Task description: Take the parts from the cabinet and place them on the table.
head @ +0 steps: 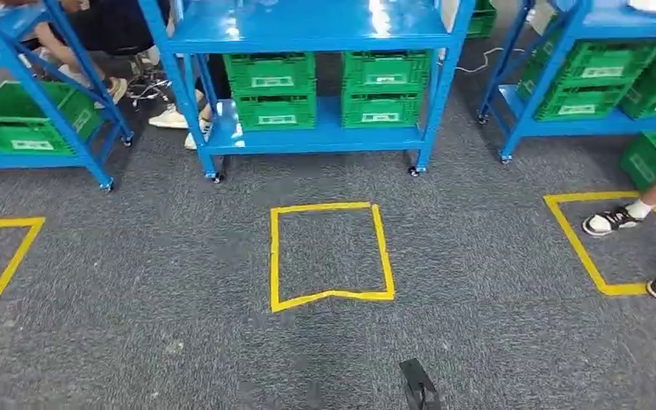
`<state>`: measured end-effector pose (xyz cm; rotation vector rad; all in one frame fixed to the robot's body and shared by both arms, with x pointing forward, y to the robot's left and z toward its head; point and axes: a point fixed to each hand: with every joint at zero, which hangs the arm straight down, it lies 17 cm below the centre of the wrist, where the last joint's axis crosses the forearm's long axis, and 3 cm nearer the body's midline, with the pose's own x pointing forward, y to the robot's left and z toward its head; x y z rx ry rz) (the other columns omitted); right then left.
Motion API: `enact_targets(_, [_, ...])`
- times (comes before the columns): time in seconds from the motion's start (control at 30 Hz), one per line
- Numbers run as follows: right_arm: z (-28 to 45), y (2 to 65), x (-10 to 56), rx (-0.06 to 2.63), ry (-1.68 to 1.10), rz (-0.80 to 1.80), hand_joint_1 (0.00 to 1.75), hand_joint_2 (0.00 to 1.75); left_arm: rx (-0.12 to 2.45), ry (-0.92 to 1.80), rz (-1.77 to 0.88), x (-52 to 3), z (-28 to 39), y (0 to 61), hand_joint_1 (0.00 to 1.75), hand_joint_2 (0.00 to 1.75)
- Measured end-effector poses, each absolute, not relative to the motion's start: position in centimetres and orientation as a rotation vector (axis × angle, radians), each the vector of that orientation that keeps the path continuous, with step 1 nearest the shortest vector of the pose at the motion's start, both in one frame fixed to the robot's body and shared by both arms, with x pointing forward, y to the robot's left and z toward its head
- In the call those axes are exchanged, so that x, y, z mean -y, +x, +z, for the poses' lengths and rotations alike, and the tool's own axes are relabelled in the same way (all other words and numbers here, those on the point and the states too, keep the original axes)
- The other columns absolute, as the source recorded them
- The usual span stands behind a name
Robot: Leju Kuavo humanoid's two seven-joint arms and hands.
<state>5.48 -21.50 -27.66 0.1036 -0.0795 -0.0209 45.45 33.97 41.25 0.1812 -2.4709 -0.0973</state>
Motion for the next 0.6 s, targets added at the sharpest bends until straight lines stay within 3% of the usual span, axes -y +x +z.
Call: enact_targets(0.6, [-27.6,5.3,21.0,0.057,0.113,-0.001,0.0,0.0,2.47,0.21,-0.124,-34.4,39.8,42.8,1.75,1.75])
